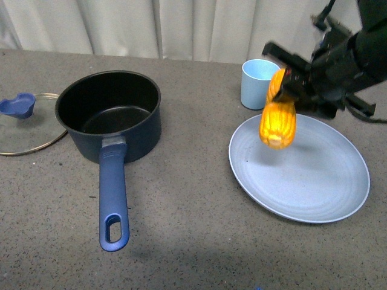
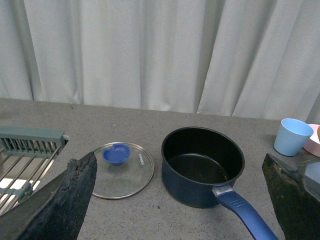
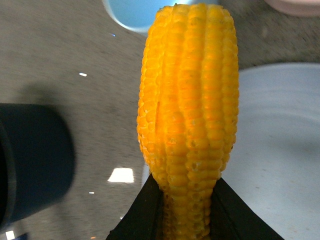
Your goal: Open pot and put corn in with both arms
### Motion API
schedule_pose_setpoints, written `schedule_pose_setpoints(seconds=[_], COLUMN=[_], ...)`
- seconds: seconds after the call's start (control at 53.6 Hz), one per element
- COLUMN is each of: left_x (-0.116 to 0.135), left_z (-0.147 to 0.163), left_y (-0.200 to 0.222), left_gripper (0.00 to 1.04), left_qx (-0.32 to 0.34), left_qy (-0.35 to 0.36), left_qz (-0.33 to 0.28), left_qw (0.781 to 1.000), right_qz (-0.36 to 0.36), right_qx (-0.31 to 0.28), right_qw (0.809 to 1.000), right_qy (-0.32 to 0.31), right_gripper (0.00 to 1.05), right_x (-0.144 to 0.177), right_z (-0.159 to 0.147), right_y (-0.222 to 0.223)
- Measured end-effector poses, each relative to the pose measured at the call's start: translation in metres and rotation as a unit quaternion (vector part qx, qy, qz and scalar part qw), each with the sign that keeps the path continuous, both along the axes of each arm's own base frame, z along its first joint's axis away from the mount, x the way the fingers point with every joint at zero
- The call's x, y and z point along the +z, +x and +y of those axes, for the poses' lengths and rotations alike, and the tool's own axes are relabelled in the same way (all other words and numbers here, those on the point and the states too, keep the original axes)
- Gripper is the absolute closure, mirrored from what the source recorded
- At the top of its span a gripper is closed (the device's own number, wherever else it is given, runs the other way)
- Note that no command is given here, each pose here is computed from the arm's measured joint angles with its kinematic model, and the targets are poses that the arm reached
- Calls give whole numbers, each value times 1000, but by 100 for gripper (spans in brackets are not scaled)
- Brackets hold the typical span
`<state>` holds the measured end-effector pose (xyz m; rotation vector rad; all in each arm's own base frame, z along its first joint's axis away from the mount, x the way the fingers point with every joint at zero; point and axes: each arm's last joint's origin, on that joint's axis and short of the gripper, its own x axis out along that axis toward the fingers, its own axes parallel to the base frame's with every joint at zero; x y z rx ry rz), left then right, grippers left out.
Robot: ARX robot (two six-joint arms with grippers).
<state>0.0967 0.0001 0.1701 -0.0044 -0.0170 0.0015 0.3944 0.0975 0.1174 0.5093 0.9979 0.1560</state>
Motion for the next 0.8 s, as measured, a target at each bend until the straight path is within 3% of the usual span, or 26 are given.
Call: schedule_pose_setpoints(seconds=[0.205, 0.392, 0.803], left_x=[0, 0, 0], left_z=[0, 0, 0], left_y=[0, 0, 0], left_gripper=[7, 7, 7], left_qx=[0, 0, 0], left_qy=[0, 0, 0], left_qz=[0, 0, 0], left_qw=[1000, 1000, 1000], right_qz=[-61, -67, 0], right_qx=[31, 66, 137], right_qw=[992, 976, 966], right_qy=[110, 195, 218], right_gripper=[92, 93, 93], right_x=[50, 79, 61], right_z=[19, 59, 138], right_y=[17, 43, 52])
